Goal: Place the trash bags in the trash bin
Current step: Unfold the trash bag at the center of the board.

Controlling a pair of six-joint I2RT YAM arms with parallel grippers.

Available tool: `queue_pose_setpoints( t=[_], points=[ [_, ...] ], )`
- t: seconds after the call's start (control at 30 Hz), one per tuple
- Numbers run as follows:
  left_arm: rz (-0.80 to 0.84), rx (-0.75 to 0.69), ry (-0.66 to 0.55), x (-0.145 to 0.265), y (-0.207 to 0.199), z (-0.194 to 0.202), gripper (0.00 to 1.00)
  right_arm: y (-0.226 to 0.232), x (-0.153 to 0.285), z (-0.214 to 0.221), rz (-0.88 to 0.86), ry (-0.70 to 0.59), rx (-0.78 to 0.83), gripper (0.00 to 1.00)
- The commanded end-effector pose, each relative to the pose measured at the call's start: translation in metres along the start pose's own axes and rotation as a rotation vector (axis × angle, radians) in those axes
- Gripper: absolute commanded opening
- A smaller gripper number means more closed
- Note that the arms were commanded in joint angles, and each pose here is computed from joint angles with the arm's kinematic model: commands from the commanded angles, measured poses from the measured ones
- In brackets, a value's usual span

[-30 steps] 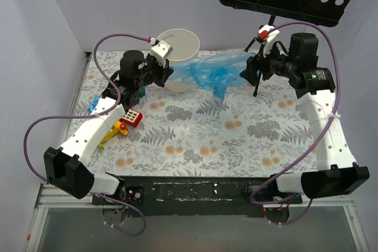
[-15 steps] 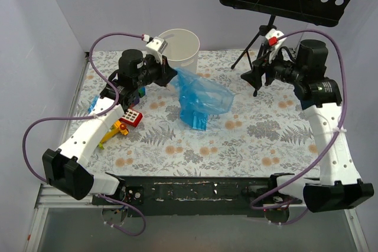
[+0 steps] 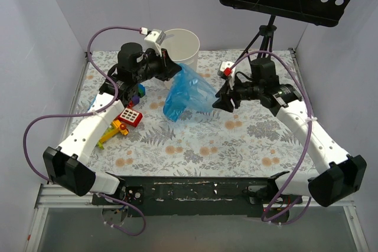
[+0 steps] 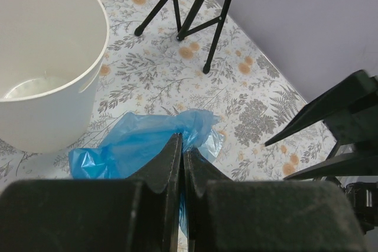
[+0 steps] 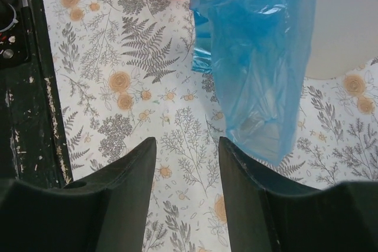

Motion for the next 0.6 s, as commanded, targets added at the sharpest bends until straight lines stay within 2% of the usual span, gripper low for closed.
queue_pose_setpoints(
  t=[0.0,0.1,0.17,0.33,0.57],
  points=[
    [0.045,-0.006,-0.054,0.010,-0.013,-0.026,0.00,-0.005,-0.017,-0.017,-0.029,-0.070,0.089,0.53],
    [0.060,-0.025,-0.065,0.014,-0.017,-0.033,0.00,-0.008,-0.029,-0.014,-0.016,-0.063,0.071,0.56],
    [0.058,-0.037,-0.074,0.018,-0.019,-0.039,0.00,-0.012,-0.033,-0.014,0.013,-0.070,0.063,0.65],
    [0.098,-0.089,-0.085,0.025,-0.026,-0.049,0.00,-0.026,-0.040,-0.014,0.106,-0.100,0.057,0.75],
    [0.148,-0.115,-0.083,0.030,-0.034,-0.058,0.00,-0.033,-0.047,-0.017,0.134,-0.144,0.062,0.78]
  ],
)
Point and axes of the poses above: each gripper's point midway between its finger pads, its own x axis back along the fingers, its own y axis along the line the jaws close on, z = x × y, the point moved 8 cm from there along x, back along the fingers, and after that the axes turned 5 degrees about -x, right-handed, at the moved point
